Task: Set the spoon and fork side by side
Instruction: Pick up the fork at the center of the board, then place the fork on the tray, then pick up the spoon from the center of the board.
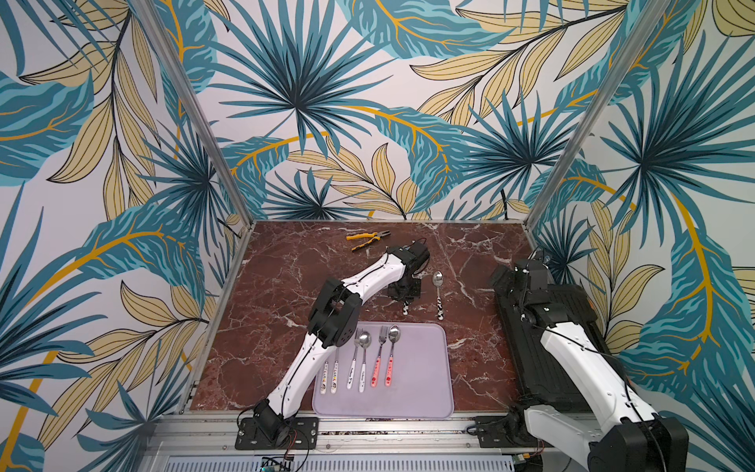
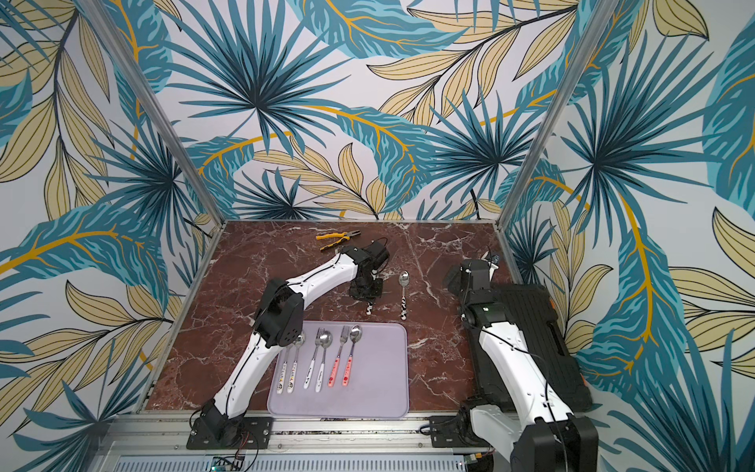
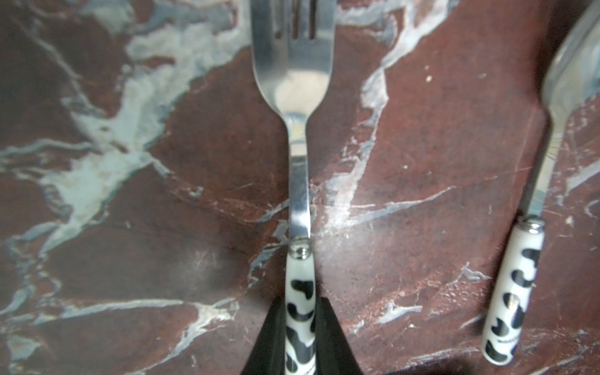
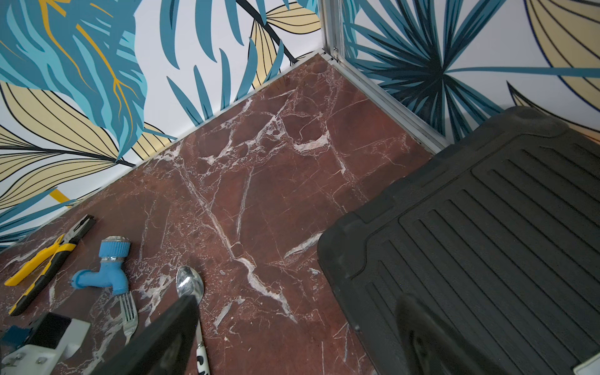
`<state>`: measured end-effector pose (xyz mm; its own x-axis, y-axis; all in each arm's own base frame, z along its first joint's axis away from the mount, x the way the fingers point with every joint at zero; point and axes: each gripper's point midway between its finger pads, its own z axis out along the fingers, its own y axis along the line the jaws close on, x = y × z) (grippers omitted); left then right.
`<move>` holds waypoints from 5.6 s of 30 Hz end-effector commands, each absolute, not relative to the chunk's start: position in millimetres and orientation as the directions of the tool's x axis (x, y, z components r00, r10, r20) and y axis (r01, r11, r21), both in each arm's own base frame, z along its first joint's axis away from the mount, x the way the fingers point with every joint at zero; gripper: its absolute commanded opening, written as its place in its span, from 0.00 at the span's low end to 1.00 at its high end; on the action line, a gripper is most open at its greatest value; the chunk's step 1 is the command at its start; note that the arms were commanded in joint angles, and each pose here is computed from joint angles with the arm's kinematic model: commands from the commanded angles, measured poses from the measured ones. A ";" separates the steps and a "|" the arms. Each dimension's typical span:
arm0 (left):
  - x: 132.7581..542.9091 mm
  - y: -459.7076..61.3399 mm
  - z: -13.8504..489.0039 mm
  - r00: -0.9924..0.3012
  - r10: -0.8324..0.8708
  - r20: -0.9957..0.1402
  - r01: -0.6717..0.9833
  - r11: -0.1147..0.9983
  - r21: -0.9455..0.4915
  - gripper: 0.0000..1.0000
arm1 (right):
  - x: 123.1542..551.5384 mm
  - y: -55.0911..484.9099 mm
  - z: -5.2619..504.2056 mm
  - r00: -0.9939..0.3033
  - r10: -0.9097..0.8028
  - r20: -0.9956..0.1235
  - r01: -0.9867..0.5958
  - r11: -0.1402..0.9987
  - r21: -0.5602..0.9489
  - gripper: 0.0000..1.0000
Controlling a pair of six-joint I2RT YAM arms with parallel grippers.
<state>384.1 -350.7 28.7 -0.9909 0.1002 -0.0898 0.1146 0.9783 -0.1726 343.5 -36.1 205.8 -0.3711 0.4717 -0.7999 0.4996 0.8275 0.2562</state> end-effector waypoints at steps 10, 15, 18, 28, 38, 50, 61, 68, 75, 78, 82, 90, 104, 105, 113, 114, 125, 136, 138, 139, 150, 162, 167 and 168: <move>373.1 -334.4 89.8 -0.977 0.106 -0.186 0.143 0.970 -0.197 0.07 | 341.6 -36.7 206.6 -0.372 0.480 -0.795 0.507 0.822 0.259 1.00; 355.3 -334.0 106.4 -0.972 0.111 -0.207 0.155 0.966 -0.209 0.07 | 341.4 -36.6 207.6 -0.369 0.479 -0.796 0.506 0.822 0.260 0.99; 337.2 -335.4 108.5 -0.972 0.116 -0.204 0.160 0.963 -0.215 0.06 | 341.1 -37.1 207.9 -0.367 0.481 -0.796 0.508 0.821 0.261 0.99; 258.7 -342.1 87.9 -0.977 0.126 -0.172 0.164 0.960 -0.228 0.06 | 341.3 -37.5 208.1 -0.364 0.479 -0.798 0.508 0.821 0.261 0.99; 195.0 -346.7 62.0 -0.977 0.169 -0.127 0.191 0.962 -0.194 0.05 | 340.1 -39.8 210.5 -0.356 0.476 -0.804 0.516 0.818 0.255 1.00; 157.1 -345.5 37.5 -0.982 0.171 -0.082 0.183 0.968 -0.172 0.05 | 337.5 -40.7 215.7 -0.345 0.472 -0.811 0.513 0.819 0.257 1.00; 156.6 -347.5 29.8 -0.983 0.171 -0.072 0.180 0.970 -0.163 0.12 | 337.4 -40.5 215.4 -0.346 0.472 -0.811 0.512 0.819 0.258 1.00; 158.6 -350.8 25.4 -0.982 0.177 -0.064 0.185 0.971 -0.153 0.15 | 337.5 -40.3 215.1 -0.346 0.473 -0.810 0.513 0.819 0.259 1.00; 159.8 -351.9 27.9 -0.982 0.175 -0.073 0.185 0.970 -0.160 0.26 | 337.3 -40.7 214.3 -0.349 0.472 -0.810 0.514 0.819 0.256 0.99; 161.2 -355.5 34.6 -0.980 0.179 -0.087 0.192 0.965 -0.179 0.30 | 337.9 -39.3 213.3 -0.354 0.473 -0.807 0.510 0.821 0.257 0.99; 166.5 -364.1 52.1 -0.974 0.185 -0.131 0.210 0.952 -0.224 0.37 | 339.4 -36.2 211.4 -0.370 0.470 -0.801 0.496 0.829 0.258 1.00; 182.0 -362.6 90.0 -0.956 0.182 -0.229 0.238 0.939 -0.247 1.00 | 349.2 -14.6 198.0 -0.481 0.447 -0.754 0.406 0.876 0.260 0.94; 222.0 -318.2 179.4 -0.878 0.088 -0.470 0.283 0.888 -0.362 1.00 | 359.4 48.1 138.2 -0.803 0.332 -0.495 0.223 0.937 0.267 0.84; 225.7 -309.5 185.0 -0.873 0.066 -0.484 0.275 0.885 -0.376 1.00 | 360.1 52.5 134.1 -0.821 0.314 -0.477 0.213 0.943 0.254 0.84; 245.0 -223.8 207.7 -0.799 -0.081 -0.596 0.132 0.944 -0.304 1.00 | 362.3 78.2 109.1 -0.894 0.224 -0.388 0.155 0.967 0.202 0.81; 245.7 -213.2 208.5 -0.788 -0.096 -0.608 0.110 0.950 -0.293 1.00 | 362.8 83.1 104.7 -0.906 0.207 -0.369 0.143 0.971 0.193 0.80; 241.2 -127.1 215.1 -0.620 -0.238 -0.748 -0.067 0.965 -0.252 1.00 | 366.9 115.9 54.9 -0.969 0.121 -0.216 0.094 0.987 0.128 0.67; 255.5 -114.0 190.1 -0.661 -0.210 -0.721 -0.100 0.976 -0.192 1.00 | 362.8 123.4 27.5 -0.987 0.104 -0.120 0.095 0.993 0.072 0.61; 259.9 -116.1 186.0 -0.671 -0.207 -0.712 -0.087 0.976 -0.202 1.00 | 360.6 124.4 22.5 -0.989 0.104 -0.104 0.097 0.993 0.072 0.59; 261.9 -116.7 184.4 -0.677 -0.205 -0.707 -0.083 0.976 -0.203 1.00 | 360.8 124.6 20.9 -0.989 0.106 -0.100 0.099 0.993 0.071 0.58; 279.0 -113.8 176.8 -0.704 -0.206 -0.679 -0.071 0.972 -0.222 1.00 | 358.6 127.0 11.1 -0.992 0.106 -0.063 0.103 0.993 0.049 0.39; 282.9 -111.4 172.3 -0.722 -0.197 -0.663 -0.067 0.974 -0.217 1.00 | 365.9 119.3 58.9 -0.979 0.084 -0.185 0.089 0.996 -0.018 0.04; 280.9 -109.2 168.4 -0.725 -0.197 -0.660 -0.071 0.975 -0.213 1.00 | 356.7 117.3 86.5 -0.967 0.086 -0.238 0.099 0.994 -0.042 0.00; 280.8 -109.2 166.7 -0.727 -0.196 -0.658 -0.070 0.975 -0.212 1.00 | 353.3 118.9 90.8 -0.965 0.090 -0.247 0.103 0.994 -0.038 0.00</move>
<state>282.3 -111.8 173.6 -0.7245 -0.2074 -0.6573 -0.0780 0.9722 -0.2207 362.9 123.5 68.0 -0.9738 0.0752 -0.2144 0.0790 0.9968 -0.0092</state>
